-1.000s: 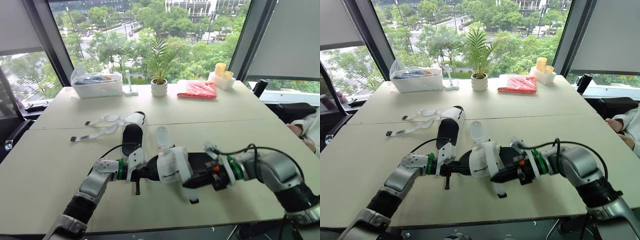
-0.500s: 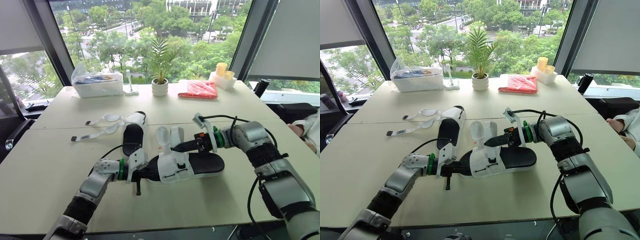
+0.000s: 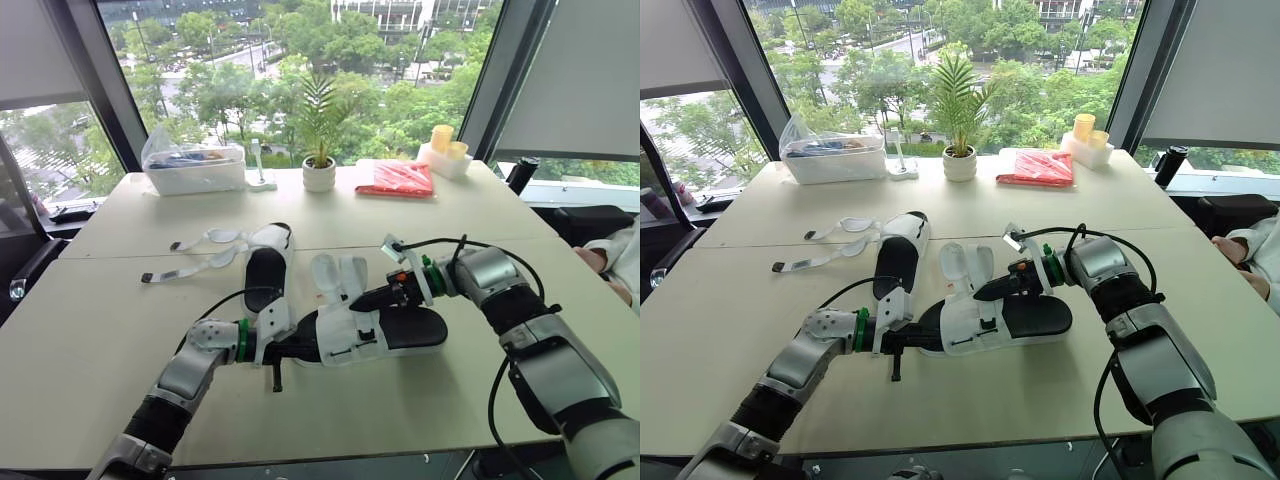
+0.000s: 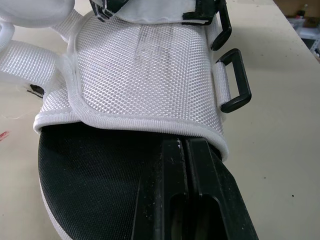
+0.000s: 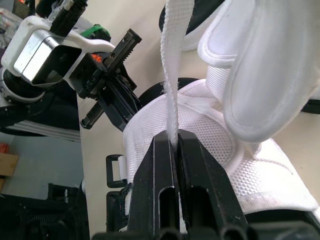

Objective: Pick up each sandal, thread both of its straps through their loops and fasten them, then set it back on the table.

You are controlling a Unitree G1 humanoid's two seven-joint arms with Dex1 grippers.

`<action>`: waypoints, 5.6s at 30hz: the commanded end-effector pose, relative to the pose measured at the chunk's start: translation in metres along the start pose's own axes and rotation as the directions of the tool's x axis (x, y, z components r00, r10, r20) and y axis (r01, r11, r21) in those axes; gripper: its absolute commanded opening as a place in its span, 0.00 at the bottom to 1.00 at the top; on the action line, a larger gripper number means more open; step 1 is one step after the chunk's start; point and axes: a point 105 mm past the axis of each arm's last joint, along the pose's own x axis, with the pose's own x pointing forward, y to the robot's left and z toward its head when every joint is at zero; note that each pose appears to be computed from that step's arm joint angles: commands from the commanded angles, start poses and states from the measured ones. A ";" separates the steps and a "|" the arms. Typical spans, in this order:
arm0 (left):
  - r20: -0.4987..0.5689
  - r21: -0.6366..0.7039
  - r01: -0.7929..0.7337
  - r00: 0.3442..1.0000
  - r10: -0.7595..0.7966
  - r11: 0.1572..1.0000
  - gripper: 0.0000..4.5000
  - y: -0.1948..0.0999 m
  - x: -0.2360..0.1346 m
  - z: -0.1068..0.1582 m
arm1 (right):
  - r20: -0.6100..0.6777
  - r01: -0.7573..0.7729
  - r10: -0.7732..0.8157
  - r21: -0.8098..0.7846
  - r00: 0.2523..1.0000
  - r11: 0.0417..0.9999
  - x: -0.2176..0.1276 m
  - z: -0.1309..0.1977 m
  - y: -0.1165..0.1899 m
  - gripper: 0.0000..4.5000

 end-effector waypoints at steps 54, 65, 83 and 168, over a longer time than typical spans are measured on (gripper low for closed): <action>-0.025 -0.011 0.062 0.998 -0.062 0.998 0.00 -0.013 0.008 -0.005 | 0.034 0.076 -0.069 -0.285 0.997 0.955 -0.049 -0.014 0.073 0.99; -0.011 -0.015 0.072 0.997 -0.073 0.997 0.00 -0.015 0.014 -0.004 | 0.111 0.136 -0.129 -0.059 0.985 0.989 -0.047 -0.060 0.082 0.99; -0.015 -0.005 0.077 0.997 -0.077 0.997 0.00 -0.012 0.017 -0.005 | 0.154 0.110 -0.109 0.004 0.982 0.994 -0.012 -0.071 0.074 0.99; -0.251 0.081 0.274 0.936 -0.246 0.958 0.00 -0.039 0.017 -0.051 | 0.070 0.278 -0.273 -0.410 0.959 0.869 -0.036 0.028 -0.018 0.87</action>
